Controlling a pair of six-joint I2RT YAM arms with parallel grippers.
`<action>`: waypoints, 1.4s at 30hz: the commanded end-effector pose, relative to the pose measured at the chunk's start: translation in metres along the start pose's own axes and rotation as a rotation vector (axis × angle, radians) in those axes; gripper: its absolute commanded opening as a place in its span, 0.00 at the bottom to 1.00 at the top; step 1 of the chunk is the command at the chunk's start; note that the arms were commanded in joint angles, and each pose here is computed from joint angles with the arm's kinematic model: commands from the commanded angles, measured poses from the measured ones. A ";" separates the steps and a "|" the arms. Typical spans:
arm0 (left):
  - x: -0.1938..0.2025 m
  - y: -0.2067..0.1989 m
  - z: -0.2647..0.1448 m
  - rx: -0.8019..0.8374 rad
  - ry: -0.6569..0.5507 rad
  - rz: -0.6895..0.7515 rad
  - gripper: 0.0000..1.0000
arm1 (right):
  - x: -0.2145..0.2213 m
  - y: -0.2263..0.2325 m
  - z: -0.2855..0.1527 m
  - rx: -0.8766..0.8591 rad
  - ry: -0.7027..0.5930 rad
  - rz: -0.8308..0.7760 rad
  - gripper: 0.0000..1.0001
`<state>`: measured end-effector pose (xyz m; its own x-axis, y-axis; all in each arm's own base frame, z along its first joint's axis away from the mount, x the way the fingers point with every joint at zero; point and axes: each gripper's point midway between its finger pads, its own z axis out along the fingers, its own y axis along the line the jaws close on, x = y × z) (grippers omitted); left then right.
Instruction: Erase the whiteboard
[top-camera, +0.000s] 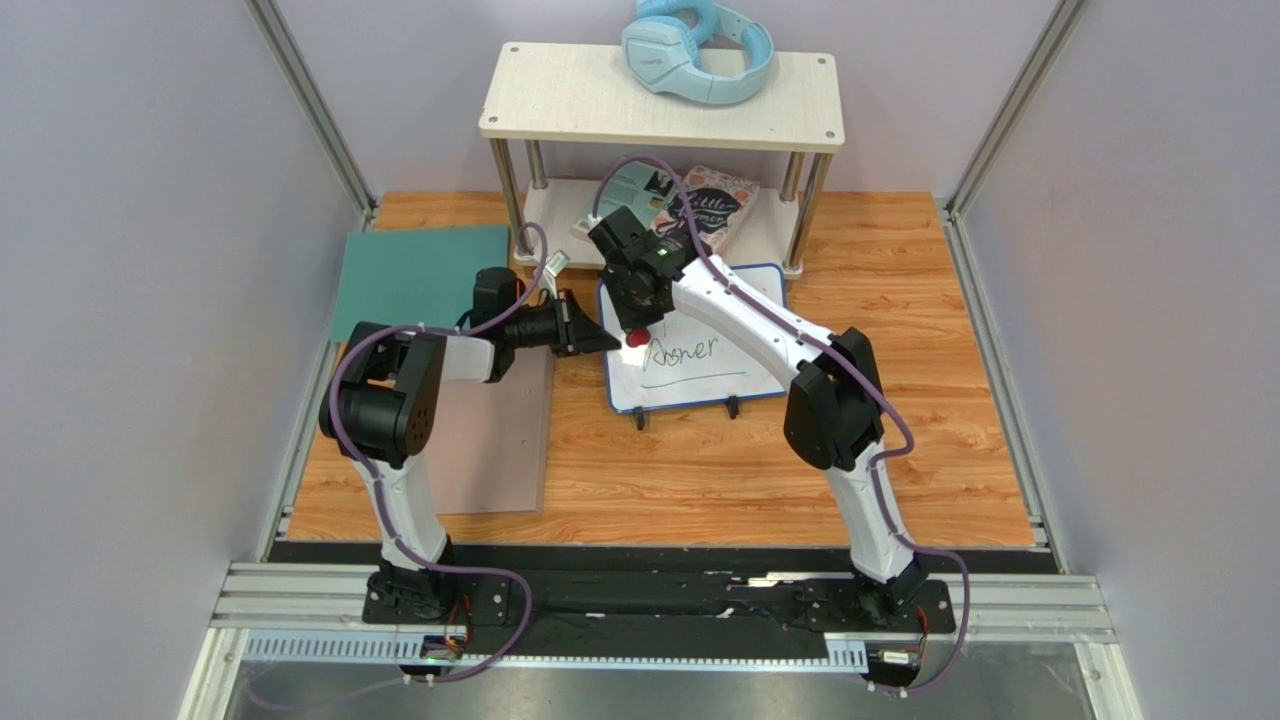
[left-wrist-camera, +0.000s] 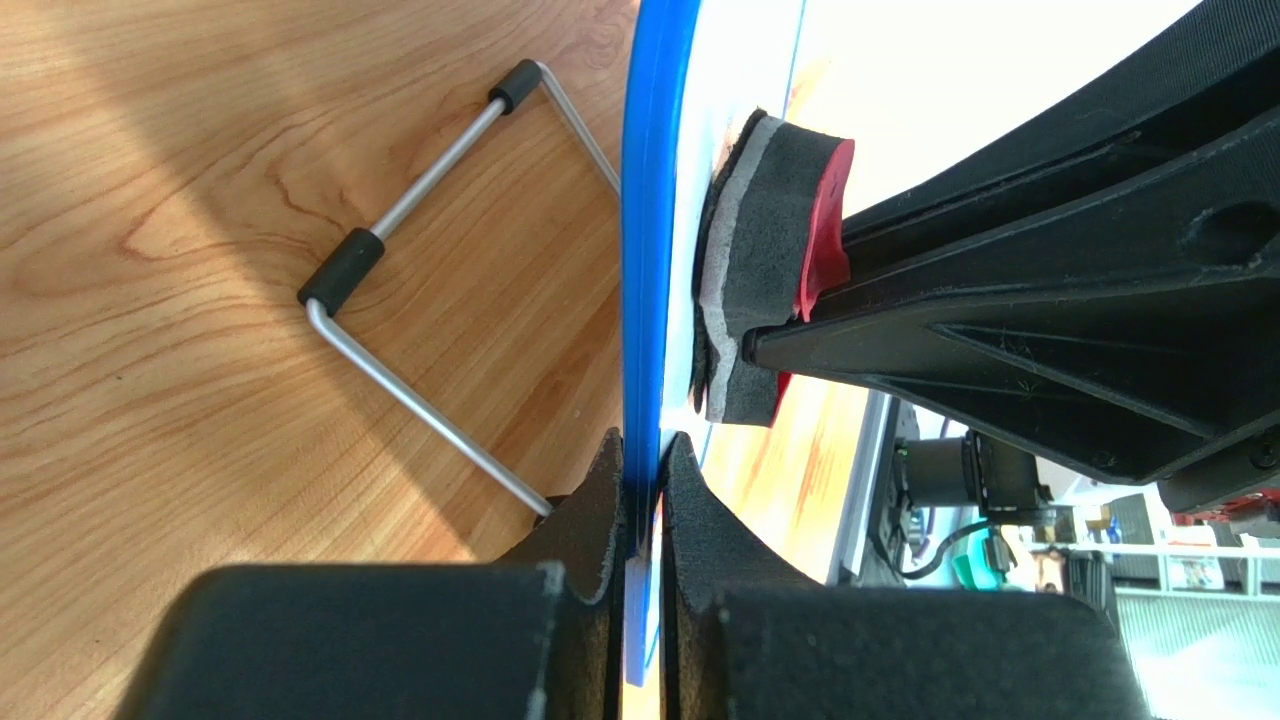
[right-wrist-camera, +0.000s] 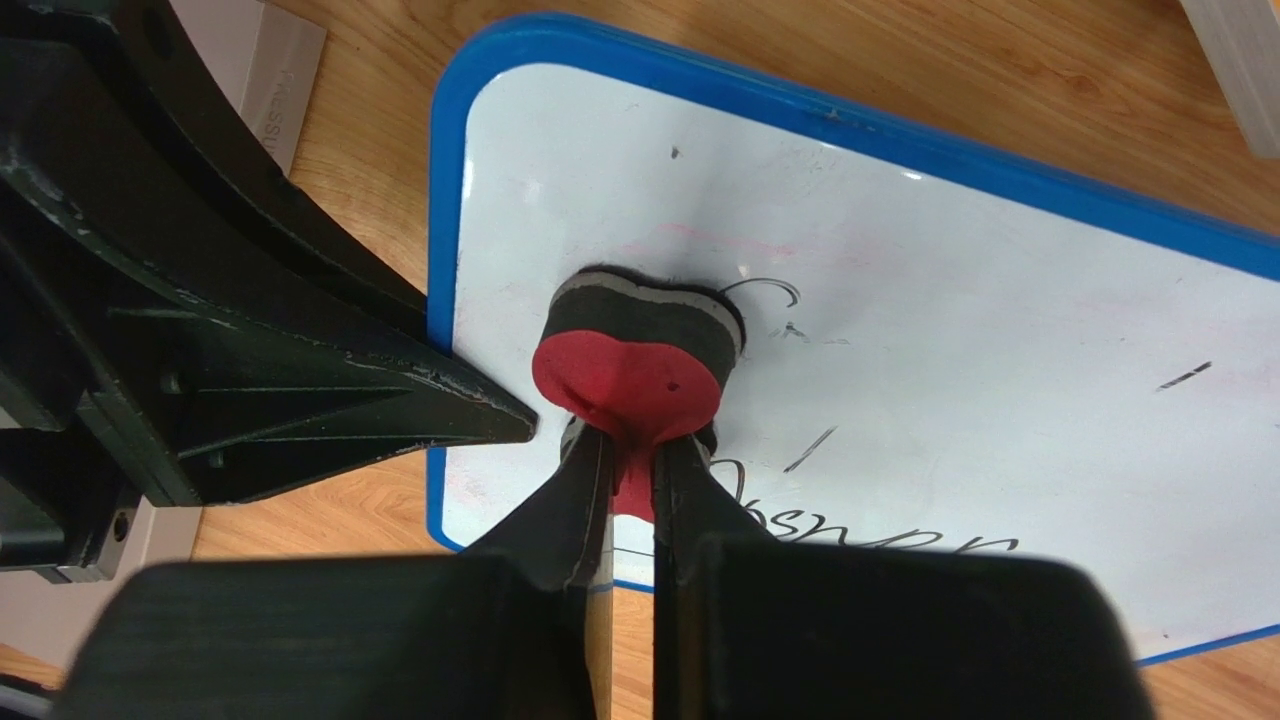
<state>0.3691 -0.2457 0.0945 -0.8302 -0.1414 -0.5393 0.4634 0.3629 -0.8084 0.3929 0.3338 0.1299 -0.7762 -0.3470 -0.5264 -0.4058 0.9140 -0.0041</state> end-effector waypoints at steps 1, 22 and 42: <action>-0.013 0.006 0.004 -0.065 -0.046 0.096 0.00 | 0.016 -0.075 0.030 0.249 0.033 0.048 0.00; -0.013 0.008 0.004 -0.070 -0.044 0.092 0.00 | 0.034 -0.213 0.022 0.345 0.024 0.319 0.00; -0.013 0.008 0.003 -0.077 -0.044 0.090 0.00 | 0.061 -0.256 0.018 0.371 0.069 0.442 0.00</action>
<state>0.3718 -0.2523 0.1094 -0.8235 -0.1501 -0.5470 0.4728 0.3512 -0.8082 0.4459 0.1326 0.1157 -0.8610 0.0006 -0.5086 0.0208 0.9992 -0.0339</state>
